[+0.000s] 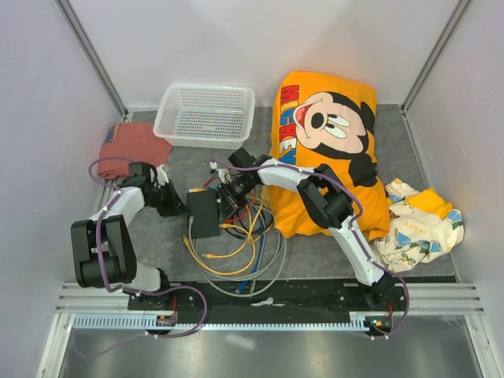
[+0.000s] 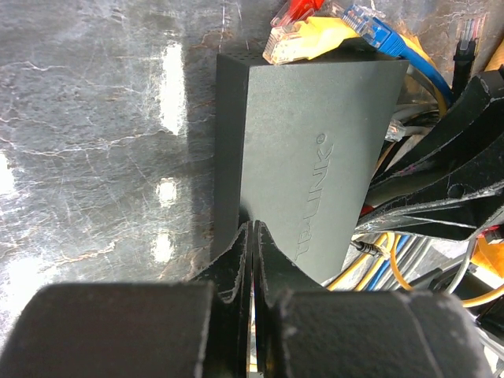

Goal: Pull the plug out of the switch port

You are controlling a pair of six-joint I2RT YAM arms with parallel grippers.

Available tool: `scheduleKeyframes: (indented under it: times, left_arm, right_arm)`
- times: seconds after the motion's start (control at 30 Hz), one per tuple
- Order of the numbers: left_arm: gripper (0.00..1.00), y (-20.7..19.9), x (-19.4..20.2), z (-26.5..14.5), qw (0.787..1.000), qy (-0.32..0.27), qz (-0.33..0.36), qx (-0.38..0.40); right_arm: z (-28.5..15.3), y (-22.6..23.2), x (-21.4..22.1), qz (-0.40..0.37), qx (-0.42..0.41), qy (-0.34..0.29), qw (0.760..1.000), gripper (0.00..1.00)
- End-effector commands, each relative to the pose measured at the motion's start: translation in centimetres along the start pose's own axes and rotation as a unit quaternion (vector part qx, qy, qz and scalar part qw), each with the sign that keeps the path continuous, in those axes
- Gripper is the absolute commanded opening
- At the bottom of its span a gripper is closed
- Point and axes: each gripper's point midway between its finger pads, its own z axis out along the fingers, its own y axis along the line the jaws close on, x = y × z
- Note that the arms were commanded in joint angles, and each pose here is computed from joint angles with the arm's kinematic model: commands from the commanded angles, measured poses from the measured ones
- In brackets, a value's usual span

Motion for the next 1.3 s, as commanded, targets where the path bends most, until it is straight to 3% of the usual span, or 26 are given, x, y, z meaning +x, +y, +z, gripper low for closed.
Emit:
scheduleKeyframes:
  times: [0.0,0.1,0.23,0.37,0.9,1.07,1.27]
  left_arm:
    - [0.02,0.9,-0.1,0.3,1.0,0.001,-0.014,-0.019]
    - [0.02,0.9,0.0,0.4,1.0,0.001,-0.014,-0.018]
    - [0.02,1.0,-0.1,0.4,1.0,0.002,-0.015,-0.019]
    - [0.02,0.9,0.0,0.3,1.0,0.001,-0.014,-0.019]
    - [0.01,1.0,0.1,0.5,1.0,0.007,-0.017,-0.021]
    - [0.02,1.0,0.0,0.6,1.0,0.007,-0.016,-0.02]
    - [0.02,1.0,0.0,0.5,1.0,0.006,-0.016,-0.02]
  right_arm:
    - [-2.0,-11.7,3.4,0.019,0.224,0.033,0.974,0.0]
    - [-1.5,-11.7,3.9,0.026,0.21,0.039,0.976,0.03]
    - [-1.0,-10.3,2.8,0.026,0.174,0.028,0.984,0.41]
    - [-0.8,-8.8,1.3,0.021,0.143,0.01,0.989,0.59]
    - [0.4,-7.2,2.3,0.021,0.089,0.026,0.995,0.56]
    - [1.1,-6.0,2.5,0.014,0.068,0.033,0.997,0.49]
    - [1.4,-3.6,2.2,-0.007,0.037,0.034,0.999,0.47]
